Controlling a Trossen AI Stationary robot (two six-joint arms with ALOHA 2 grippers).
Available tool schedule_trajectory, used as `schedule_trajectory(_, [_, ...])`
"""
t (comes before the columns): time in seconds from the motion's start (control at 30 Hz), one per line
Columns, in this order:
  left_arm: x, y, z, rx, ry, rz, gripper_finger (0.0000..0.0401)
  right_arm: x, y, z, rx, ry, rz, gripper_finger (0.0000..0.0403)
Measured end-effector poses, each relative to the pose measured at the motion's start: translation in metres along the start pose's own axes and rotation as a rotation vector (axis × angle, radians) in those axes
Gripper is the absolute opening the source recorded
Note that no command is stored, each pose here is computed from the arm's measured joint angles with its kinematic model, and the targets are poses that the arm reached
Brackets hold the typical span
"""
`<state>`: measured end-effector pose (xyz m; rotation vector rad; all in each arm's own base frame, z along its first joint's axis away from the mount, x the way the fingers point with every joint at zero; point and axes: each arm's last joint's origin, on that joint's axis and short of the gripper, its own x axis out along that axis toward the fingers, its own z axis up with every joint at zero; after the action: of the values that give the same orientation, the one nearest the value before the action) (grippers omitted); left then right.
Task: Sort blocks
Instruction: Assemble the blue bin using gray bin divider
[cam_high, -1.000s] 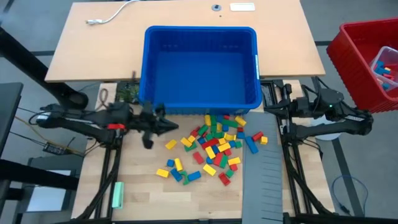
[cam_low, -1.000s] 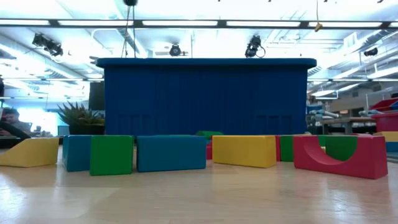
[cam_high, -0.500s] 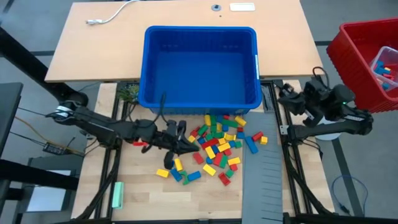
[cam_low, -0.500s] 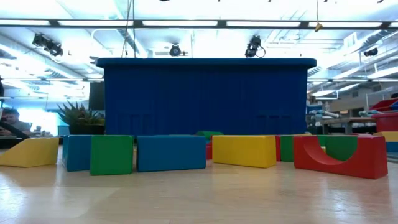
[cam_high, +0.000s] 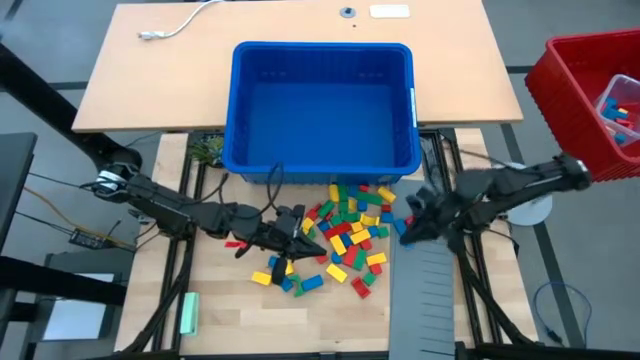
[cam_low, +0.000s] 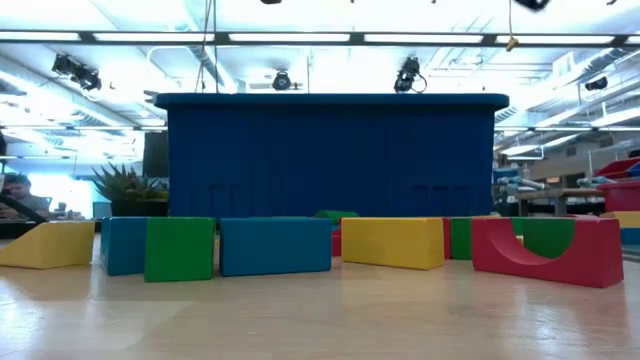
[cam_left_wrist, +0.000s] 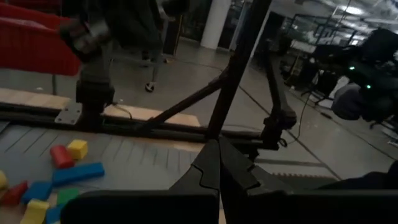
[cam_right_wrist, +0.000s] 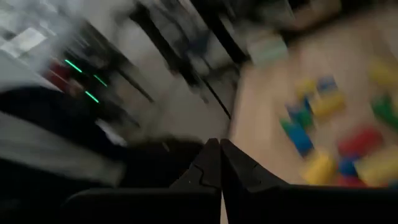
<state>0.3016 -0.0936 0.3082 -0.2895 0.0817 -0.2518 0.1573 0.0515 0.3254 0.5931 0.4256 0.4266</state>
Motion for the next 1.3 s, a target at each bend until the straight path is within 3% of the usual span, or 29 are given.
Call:
schedule_trajectory(0.1, [0.000,-0.002,-0.002,0.000,0.015,0.004,0.0002,0.018,-0.001,-0.017,0.027,0.115,-0.104,0.0000])
schedule_trajectory(0.33, [-0.001,-0.002,-0.010,-0.047,0.091,0.025,0.0002,0.057,0.010,-0.049,0.052,0.240,-0.197,0.0000])
schedule_trajectory(0.63, [0.004,-0.014,-0.029,-0.043,0.191,0.000,0.0002,0.127,0.010,-0.090,0.044,0.325,-0.203,0.0000])
schedule_trajectory(0.7, [0.005,-0.015,-0.037,-0.060,0.244,0.014,0.0002,0.138,0.003,-0.097,0.076,0.366,-0.220,0.0000])
schedule_trajectory(0.87, [0.002,-0.021,-0.057,-0.059,0.401,0.030,0.0002,0.148,-0.015,-0.133,0.231,0.508,-0.457,0.0000])
schedule_trajectory(1.1, [-0.002,-0.030,-0.064,-0.038,0.456,0.025,0.0002,0.170,-0.038,-0.167,0.296,0.521,-0.646,0.0000])
schedule_trajectory(1.3, [-0.002,-0.030,-0.064,-0.034,0.444,0.045,0.0002,0.183,-0.057,-0.161,0.255,0.470,-0.654,0.0000])
